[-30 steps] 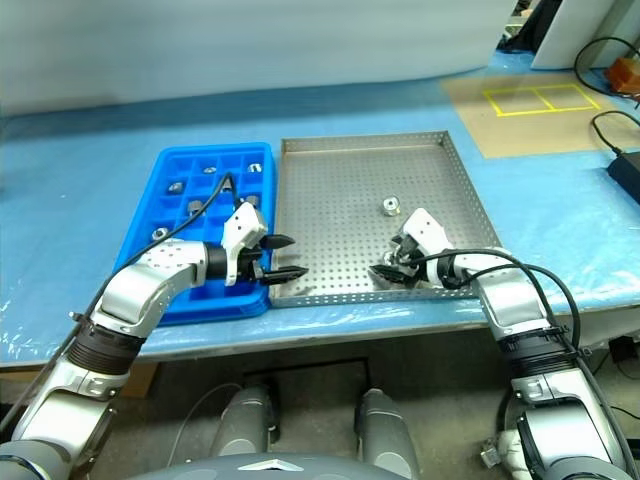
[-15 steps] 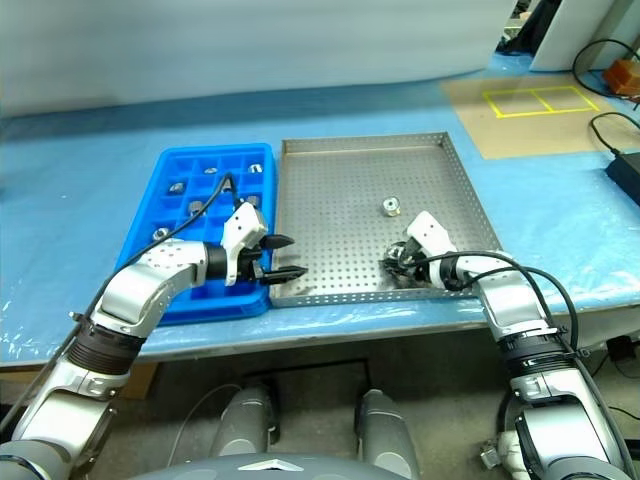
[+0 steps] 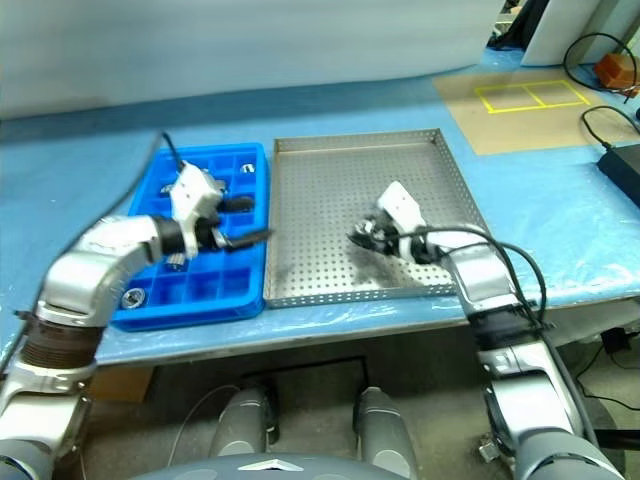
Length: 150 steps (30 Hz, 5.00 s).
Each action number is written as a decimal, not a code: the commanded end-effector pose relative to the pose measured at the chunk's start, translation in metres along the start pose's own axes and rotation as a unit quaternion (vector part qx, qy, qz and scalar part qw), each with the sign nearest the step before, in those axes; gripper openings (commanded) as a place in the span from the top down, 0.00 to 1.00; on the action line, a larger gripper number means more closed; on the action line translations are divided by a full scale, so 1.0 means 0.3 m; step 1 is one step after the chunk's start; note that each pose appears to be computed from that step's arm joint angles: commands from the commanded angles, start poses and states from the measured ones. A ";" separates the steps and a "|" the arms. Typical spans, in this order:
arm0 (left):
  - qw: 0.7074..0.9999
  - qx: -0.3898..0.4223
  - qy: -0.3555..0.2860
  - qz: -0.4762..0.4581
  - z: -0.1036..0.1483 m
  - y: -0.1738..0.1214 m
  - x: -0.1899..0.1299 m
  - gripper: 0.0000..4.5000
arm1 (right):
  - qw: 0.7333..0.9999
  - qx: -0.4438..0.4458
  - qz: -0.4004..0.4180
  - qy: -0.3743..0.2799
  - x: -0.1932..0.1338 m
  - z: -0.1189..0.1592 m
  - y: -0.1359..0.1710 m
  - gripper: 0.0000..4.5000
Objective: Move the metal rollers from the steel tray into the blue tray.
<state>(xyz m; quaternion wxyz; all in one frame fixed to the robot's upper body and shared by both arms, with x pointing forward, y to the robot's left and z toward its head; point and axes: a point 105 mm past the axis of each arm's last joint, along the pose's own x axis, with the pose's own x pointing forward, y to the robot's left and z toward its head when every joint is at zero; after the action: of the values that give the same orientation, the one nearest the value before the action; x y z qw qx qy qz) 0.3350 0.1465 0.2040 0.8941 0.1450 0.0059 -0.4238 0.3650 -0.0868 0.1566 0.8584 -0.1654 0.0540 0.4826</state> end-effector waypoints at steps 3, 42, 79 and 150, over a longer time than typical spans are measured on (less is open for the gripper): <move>0.996 0.016 0.013 0.083 0.013 0.111 -0.143 0.13 | 0.995 -0.031 0.050 -0.078 0.138 0.174 0.061 0.62; 0.980 -0.023 0.043 0.190 -0.031 0.158 -0.266 0.13 | 0.991 -0.009 0.087 -0.105 0.595 0.254 0.361 0.62; 0.975 -0.041 0.029 0.218 -0.029 0.162 -0.320 0.13 | 0.975 -0.039 0.164 -0.148 0.674 0.448 0.626 0.62; 0.995 -0.077 -0.014 -0.057 -0.042 -0.012 0.167 0.13 | 0.942 0.010 -0.332 0.042 -0.376 -0.176 -0.242 0.25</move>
<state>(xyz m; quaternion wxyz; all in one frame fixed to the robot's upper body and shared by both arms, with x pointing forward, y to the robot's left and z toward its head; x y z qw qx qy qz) 0.3659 0.1152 0.1730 0.8821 0.0577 0.0554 -0.4641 0.3749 -0.2188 0.1332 0.9637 -0.1856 0.0645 0.1809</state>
